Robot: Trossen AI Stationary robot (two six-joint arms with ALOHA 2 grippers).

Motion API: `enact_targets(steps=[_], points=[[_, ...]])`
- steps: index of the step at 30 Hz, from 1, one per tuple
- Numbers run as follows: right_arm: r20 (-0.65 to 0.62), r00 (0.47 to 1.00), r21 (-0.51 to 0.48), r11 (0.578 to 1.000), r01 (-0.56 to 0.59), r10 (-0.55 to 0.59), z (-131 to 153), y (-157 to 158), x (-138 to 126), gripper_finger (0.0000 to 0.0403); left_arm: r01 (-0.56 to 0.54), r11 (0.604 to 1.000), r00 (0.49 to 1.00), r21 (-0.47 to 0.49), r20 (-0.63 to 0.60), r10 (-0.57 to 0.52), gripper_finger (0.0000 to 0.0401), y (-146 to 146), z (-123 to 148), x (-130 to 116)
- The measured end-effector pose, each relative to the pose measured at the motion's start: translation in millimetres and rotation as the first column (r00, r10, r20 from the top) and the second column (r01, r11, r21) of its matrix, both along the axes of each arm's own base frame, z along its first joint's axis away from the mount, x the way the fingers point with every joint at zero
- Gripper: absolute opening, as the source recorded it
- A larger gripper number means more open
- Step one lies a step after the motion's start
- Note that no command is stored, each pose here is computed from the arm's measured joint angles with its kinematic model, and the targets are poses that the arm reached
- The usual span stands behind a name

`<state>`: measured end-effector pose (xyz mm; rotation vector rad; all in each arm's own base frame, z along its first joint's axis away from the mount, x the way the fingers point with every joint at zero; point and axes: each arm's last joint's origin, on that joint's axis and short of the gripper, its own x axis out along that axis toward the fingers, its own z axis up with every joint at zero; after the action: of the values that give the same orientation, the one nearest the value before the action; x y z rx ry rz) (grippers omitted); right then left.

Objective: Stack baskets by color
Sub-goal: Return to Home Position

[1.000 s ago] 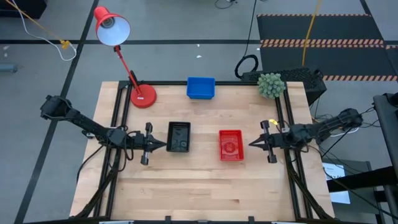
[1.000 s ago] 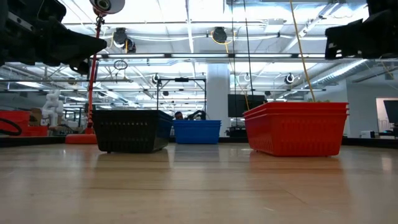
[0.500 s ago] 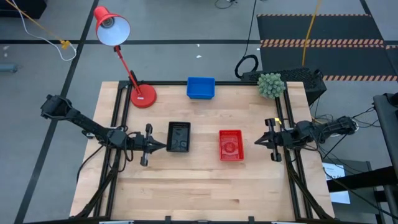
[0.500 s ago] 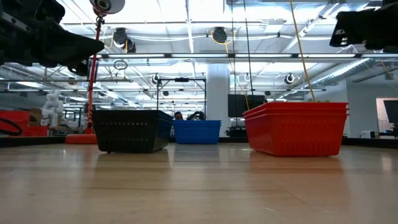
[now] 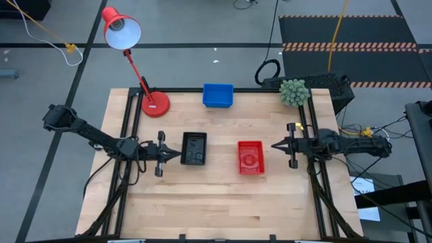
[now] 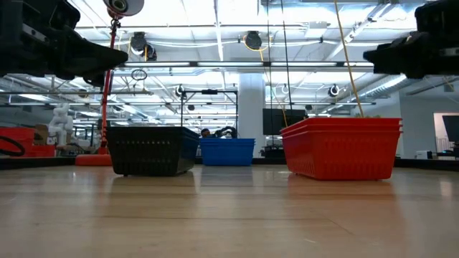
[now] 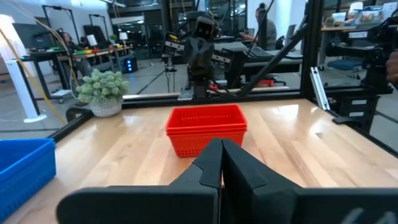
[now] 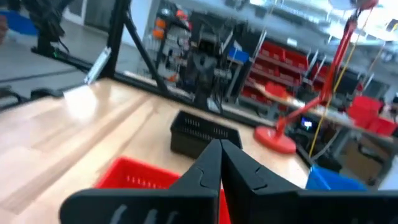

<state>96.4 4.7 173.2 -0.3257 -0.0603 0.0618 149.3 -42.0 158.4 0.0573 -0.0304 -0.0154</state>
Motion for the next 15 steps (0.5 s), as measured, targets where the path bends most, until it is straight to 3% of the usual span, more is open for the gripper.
enact_targets(steps=[9, 15], points=[[-0.025, 0.998, 0.003, 0.999, 0.05, -0.05, -2.4, -4.8, 0.2, 0.0, -0.004, 1.0, 1.0, 0.0, 0.0, 0.004, 0.0009, 0.7, 0.0, 0.2], [-0.044, 0.998, -0.009, 0.999, 0.053, -0.053, -4.2, -4.9, 0.7, 0.0, 0.01, 0.999, 1.0, 0.054, 0.025, -0.012, 0.0004, 0.6, 3.3, -1.1]])
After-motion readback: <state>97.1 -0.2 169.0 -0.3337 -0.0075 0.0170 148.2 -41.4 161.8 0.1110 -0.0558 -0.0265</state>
